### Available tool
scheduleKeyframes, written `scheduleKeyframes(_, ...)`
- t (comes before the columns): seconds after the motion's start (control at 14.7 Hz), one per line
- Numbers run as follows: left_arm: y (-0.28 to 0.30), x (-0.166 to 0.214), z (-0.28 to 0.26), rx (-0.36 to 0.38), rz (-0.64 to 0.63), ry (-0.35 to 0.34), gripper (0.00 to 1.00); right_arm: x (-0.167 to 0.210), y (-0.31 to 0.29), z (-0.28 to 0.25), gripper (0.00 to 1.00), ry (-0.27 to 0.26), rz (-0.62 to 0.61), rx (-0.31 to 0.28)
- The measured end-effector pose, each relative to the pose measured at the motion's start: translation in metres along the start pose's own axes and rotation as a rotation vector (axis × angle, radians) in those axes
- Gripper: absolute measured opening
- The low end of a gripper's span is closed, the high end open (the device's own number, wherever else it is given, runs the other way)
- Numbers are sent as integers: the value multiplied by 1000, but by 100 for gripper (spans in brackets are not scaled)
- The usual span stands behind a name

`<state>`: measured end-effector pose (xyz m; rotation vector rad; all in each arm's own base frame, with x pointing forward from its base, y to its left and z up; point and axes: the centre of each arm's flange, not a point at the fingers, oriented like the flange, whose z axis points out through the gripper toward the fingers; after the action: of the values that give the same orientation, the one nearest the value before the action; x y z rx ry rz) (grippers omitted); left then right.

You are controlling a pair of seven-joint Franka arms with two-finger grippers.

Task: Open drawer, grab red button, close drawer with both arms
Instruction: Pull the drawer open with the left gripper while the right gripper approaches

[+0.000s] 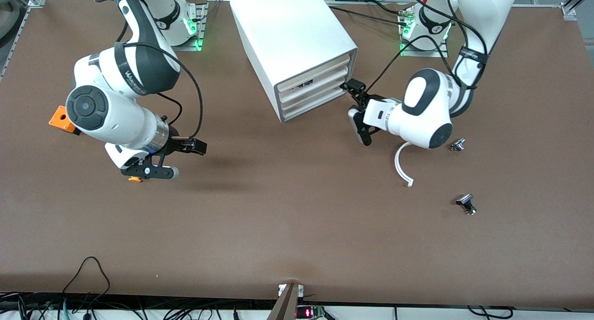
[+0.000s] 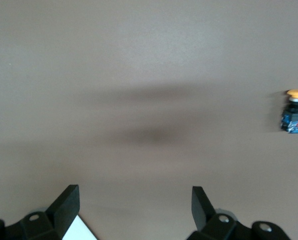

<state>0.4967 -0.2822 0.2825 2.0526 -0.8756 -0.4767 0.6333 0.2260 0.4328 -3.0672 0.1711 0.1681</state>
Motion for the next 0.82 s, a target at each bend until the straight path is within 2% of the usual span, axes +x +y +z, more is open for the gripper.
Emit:
scheduleKeyframes(0.14,-3,-4,20,-29,11,22,88,-3,-13,5,100,7,29,3)
scheduleKeyframes(0.27,-9,-11,34,-56,27,51,85,-7,-28,13,100,13,57,5)
scheduleKeyframes(0.34,-12,-15,40,-74,34,71,78,-9,-35,16,100,15,70,6)
scheduleKeyframes(0.48,-17,-23,54,-104,54,96,77,-11,-45,22,100,19,95,9)
scheduleKeyframes(0.68,-16,-26,71,-101,72,105,76,-16,-59,30,100,19,153,9)
scheduleKeyframes(0.82,-9,-23,85,-86,99,109,66,-23,-74,33,100,27,193,14)
